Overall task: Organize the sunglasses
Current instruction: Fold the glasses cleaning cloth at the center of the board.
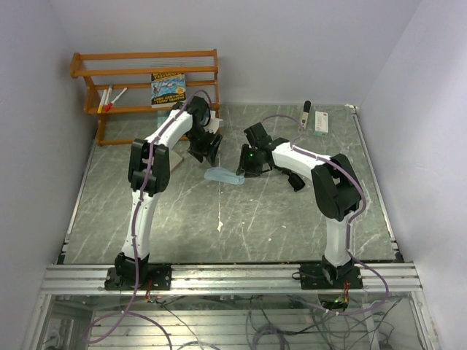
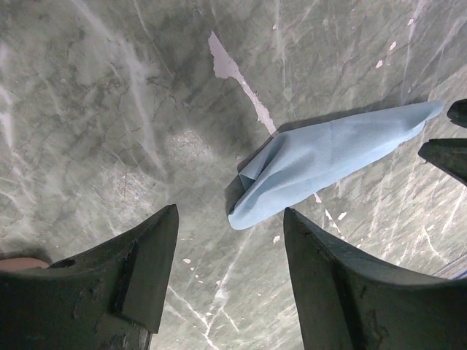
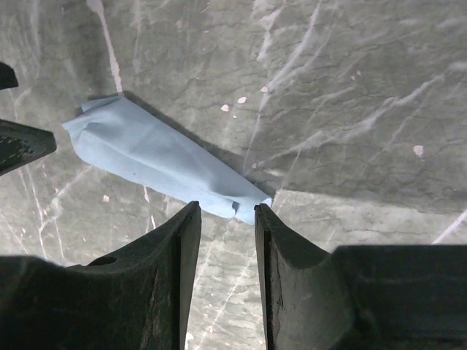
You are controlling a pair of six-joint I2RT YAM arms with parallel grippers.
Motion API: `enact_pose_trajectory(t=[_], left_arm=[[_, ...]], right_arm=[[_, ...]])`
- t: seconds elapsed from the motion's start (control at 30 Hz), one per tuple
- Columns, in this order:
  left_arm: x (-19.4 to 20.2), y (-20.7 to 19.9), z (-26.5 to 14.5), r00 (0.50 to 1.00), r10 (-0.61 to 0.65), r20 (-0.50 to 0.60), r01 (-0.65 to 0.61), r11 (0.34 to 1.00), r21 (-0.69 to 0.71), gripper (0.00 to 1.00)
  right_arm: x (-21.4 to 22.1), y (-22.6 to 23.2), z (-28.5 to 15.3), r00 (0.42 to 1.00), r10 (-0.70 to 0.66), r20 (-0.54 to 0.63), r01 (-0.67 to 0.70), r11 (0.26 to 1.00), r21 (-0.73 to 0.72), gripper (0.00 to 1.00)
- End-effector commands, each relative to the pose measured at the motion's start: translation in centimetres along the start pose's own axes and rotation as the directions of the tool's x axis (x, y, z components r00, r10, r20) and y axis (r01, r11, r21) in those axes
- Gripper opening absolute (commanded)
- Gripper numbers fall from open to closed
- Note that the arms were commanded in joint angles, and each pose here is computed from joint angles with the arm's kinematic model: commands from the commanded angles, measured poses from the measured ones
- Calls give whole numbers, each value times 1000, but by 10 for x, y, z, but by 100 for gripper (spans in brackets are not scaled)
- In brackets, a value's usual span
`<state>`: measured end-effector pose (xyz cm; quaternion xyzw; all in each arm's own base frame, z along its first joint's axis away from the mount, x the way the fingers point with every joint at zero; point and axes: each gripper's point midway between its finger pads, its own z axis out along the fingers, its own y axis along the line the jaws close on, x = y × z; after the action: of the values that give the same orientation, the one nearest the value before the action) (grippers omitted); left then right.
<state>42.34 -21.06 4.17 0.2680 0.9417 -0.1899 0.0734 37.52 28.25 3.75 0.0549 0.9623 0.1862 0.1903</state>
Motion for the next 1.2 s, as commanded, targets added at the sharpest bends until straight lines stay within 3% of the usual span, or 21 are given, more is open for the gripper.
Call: enact_pose_trajectory(t=[0.0, 0.23, 0.53, 1.17], left_arm=[[-7, -3, -11, 999, 4, 45, -5, 1000, 9, 69], [-11, -2, -7, 999, -6, 46, 5, 1000, 14, 66], [-10, -3, 0, 999, -20, 39, 18, 999, 34, 63], [-7, -8, -2, 999, -23, 38, 21, 998, 54, 61]], right_arm=[[-9, 18, -9, 998, -51, 28, 53, 997, -58, 36], [-3, 6, 1, 998, -64, -10, 64, 998, 21, 30], [12, 7, 2, 996, -67, -52, 67, 998, 2, 30], [24, -10, 20, 995, -45, -85, 49, 997, 53, 35]])
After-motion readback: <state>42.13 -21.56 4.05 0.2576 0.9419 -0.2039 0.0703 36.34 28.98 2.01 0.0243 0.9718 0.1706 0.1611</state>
